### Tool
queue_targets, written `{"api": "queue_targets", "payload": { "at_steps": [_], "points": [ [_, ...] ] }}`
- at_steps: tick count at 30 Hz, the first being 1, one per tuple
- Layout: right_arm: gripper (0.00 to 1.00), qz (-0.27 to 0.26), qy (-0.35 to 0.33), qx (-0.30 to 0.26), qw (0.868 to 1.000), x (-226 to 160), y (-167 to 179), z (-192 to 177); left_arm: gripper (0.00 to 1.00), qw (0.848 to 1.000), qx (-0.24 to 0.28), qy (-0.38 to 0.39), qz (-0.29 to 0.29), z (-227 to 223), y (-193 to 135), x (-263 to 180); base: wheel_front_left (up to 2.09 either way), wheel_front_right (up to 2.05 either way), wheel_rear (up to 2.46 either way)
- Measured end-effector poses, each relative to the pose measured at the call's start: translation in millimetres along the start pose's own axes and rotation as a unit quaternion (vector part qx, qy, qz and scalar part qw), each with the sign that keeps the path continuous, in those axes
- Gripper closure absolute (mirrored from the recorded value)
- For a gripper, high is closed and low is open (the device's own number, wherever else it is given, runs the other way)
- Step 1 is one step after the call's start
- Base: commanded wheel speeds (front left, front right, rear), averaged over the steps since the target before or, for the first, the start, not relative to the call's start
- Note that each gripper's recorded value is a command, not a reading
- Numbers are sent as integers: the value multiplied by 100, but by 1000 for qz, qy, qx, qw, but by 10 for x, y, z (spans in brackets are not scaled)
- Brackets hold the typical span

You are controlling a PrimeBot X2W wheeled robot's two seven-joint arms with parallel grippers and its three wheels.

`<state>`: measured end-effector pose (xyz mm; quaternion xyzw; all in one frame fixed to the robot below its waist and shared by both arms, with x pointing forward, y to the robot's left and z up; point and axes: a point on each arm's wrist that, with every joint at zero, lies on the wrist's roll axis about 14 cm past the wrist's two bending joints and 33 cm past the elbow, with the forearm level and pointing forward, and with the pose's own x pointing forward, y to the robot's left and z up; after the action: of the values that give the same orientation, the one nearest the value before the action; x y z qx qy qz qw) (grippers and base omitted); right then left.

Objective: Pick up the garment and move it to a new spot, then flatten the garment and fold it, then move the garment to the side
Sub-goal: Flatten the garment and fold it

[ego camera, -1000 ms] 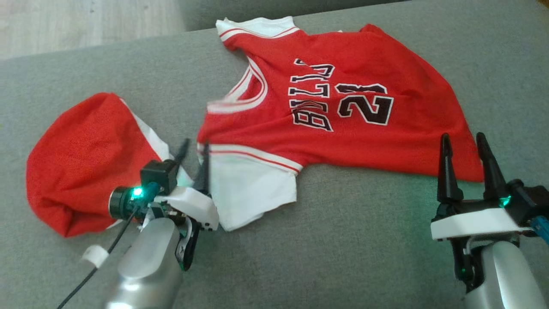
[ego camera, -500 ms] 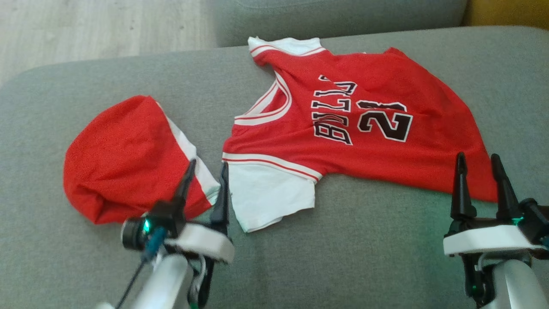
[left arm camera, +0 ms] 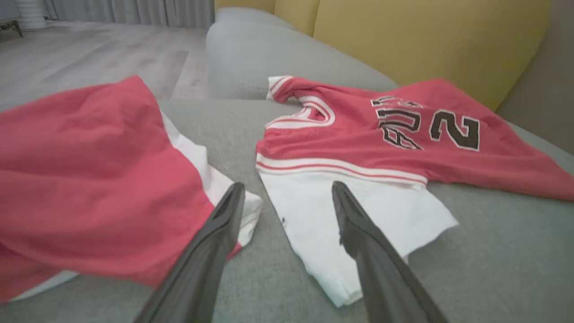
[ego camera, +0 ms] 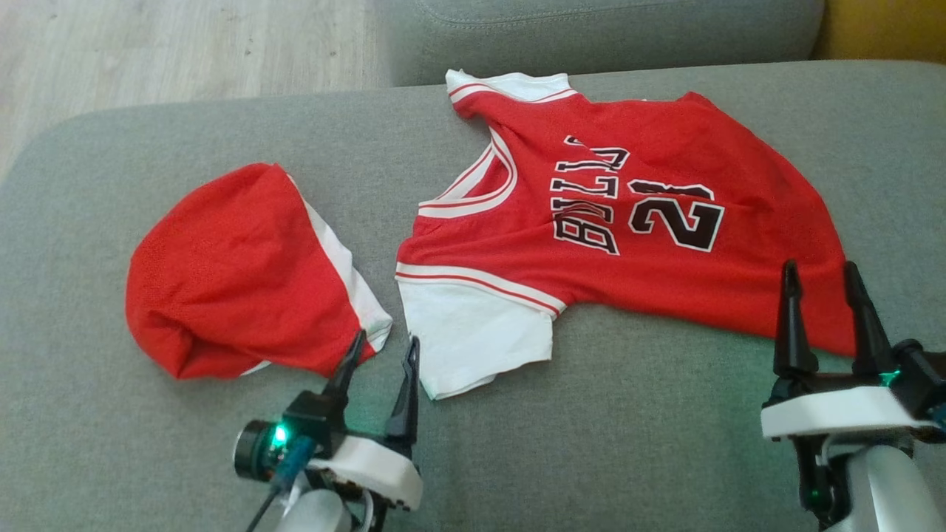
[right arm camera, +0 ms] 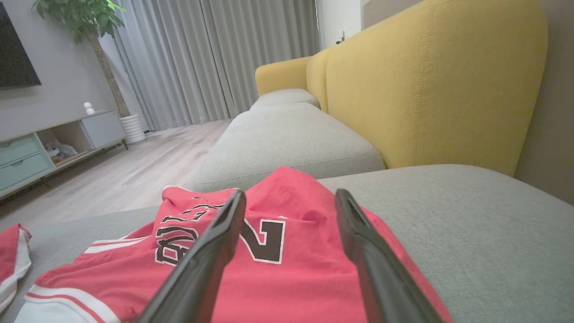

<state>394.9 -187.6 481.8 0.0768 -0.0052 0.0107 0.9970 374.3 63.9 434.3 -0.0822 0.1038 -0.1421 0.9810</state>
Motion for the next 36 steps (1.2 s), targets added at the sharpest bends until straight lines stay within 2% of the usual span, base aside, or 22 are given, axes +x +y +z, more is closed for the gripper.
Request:
{"api": "queue_targets", "payload": {
  "at_steps": [5,13,23,24,25,26,33,36],
  "points": [
    [0,-1,4,0,1000,-22,-9,-25,0,997,3,76,-10,-342,-68,-35,0,0,0],
    [0,-16,9,-2,1000,-78,-110,-52,0,989,-5,145,-31,-642,-188,-48,0,0,0],
    [0,-36,19,-5,999,-133,-241,-112,0,981,-2,185,-49,-746,-277,115,0,0,0],
    [0,-37,20,-5,999,-133,-250,-115,19,981,-2,187,-52,-751,-291,126,0,0,0],
    [0,-38,21,-4,999,-134,-257,-122,74,981,-1,187,-54,-746,-298,141,0,0,0],
    [0,-39,22,-4,999,-134,-262,-130,100,981,-2,186,-56,-738,-300,156,0,0,0],
    [0,-51,25,-7,998,-144,-343,-143,100,985,-13,162,-60,-651,-311,176,0,0,0],
    [0,-67,41,-14,997,-196,-455,-235,100,992,-20,105,-69,-429,-351,218,0,0,0]
  ]
}}
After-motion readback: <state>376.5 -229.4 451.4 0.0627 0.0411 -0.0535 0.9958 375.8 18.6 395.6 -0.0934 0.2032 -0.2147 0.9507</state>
